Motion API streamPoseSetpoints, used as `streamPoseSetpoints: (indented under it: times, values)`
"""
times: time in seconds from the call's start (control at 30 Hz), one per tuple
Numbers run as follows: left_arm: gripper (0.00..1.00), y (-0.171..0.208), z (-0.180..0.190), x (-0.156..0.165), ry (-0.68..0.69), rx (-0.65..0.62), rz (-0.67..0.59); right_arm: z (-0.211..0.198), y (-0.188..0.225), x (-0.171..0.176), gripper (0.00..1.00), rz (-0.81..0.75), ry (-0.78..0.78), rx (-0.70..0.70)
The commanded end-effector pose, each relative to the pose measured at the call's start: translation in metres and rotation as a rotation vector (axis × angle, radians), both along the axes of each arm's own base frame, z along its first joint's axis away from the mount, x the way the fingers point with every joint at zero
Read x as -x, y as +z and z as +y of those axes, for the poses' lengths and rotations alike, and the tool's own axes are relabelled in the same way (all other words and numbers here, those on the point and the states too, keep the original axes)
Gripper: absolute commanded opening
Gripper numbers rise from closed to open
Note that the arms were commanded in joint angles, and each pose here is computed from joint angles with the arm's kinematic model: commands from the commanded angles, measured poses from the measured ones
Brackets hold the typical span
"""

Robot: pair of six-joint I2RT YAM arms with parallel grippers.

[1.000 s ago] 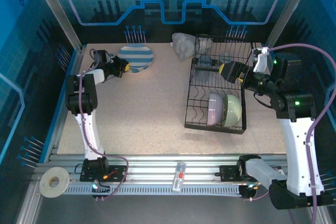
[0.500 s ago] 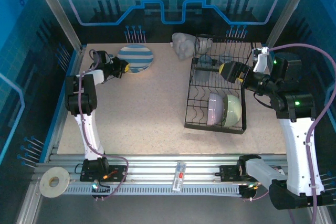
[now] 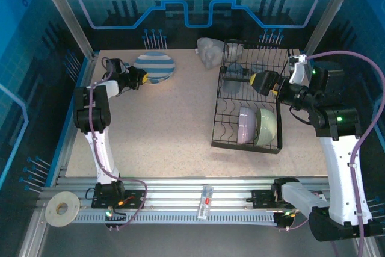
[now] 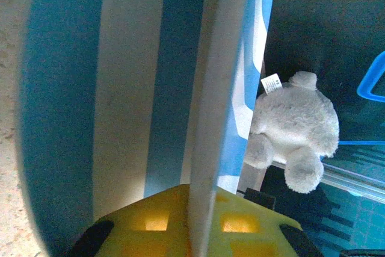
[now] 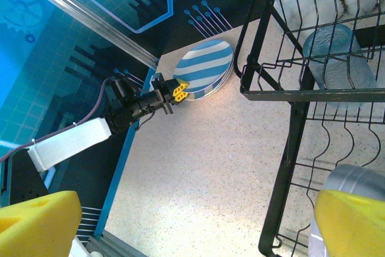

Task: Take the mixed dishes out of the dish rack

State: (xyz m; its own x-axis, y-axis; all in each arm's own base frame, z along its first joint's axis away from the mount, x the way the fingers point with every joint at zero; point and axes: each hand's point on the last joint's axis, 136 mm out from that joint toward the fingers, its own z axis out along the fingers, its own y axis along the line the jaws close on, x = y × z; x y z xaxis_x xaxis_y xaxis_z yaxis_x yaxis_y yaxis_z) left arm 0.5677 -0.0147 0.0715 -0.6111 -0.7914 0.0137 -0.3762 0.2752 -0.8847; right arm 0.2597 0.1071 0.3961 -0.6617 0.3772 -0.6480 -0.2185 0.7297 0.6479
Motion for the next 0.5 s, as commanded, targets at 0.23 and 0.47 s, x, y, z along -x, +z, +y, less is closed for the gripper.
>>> streamPoseSetpoints:
  times: [0.23, 0.47]
  values:
    - [0.24, 0.0076, 0.0061, 0.0061, 0.0, -0.018, 0.003, 0.0048, -0.0003, 0.0035, 1.0, -0.002, 0.013, -0.007]
    - [0.35, 0.0109, 0.0062, 0.008, -0.007, -0.031, 0.014, 0.0053, 0.0007, 0.0046, 1.0, -0.009, 0.014, -0.006]
